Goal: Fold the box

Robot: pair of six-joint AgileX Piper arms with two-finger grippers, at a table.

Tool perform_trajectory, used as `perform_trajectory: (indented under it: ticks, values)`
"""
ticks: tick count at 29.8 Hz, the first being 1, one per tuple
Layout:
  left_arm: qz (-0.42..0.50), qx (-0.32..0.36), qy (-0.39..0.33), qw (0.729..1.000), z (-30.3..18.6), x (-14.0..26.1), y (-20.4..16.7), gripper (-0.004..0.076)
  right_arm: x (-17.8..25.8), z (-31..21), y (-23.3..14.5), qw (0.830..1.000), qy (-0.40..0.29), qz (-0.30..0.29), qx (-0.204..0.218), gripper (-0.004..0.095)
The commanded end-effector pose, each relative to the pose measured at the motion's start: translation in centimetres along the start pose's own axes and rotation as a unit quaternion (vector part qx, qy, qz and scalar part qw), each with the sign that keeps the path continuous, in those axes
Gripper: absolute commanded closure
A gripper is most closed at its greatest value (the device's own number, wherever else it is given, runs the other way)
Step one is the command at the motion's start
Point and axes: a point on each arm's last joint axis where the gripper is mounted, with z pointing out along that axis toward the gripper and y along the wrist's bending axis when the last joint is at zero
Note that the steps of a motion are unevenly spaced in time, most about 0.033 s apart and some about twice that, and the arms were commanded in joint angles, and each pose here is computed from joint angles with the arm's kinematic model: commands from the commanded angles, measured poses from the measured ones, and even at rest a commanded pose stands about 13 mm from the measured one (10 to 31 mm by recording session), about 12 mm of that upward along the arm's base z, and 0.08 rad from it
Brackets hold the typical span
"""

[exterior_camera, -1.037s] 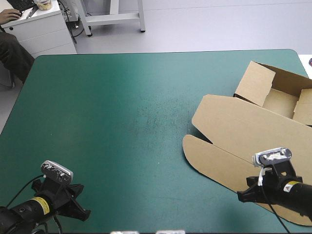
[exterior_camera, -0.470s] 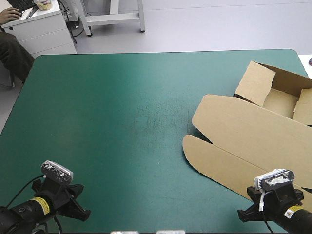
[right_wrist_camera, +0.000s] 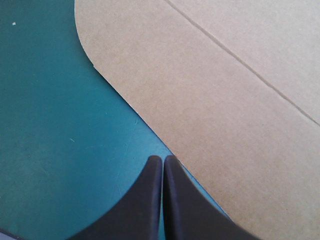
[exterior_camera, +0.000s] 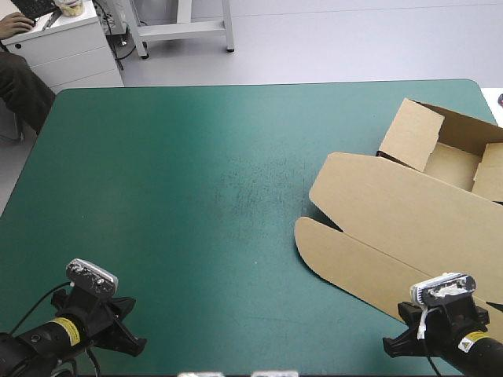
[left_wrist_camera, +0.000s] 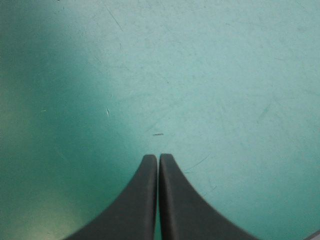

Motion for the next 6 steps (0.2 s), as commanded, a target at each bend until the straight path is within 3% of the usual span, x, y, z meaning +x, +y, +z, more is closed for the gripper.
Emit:
perform_trajectory:
  ticks: [1, 6]
  values:
    - [-0.005, 0.006, -0.035, 0.999, -0.55, -1.07, -0.14, 0.0734, -0.97, -0.46, 0.08, 1.000, -0.029, 0.001, -0.001, 0.0913]
    - [-0.005, 0.006, -0.035, 0.999, -0.55, -1.07, -0.14, 0.0734, -0.97, -0.46, 0.08, 1.000, -0.029, 0.001, -0.001, 0.0913]
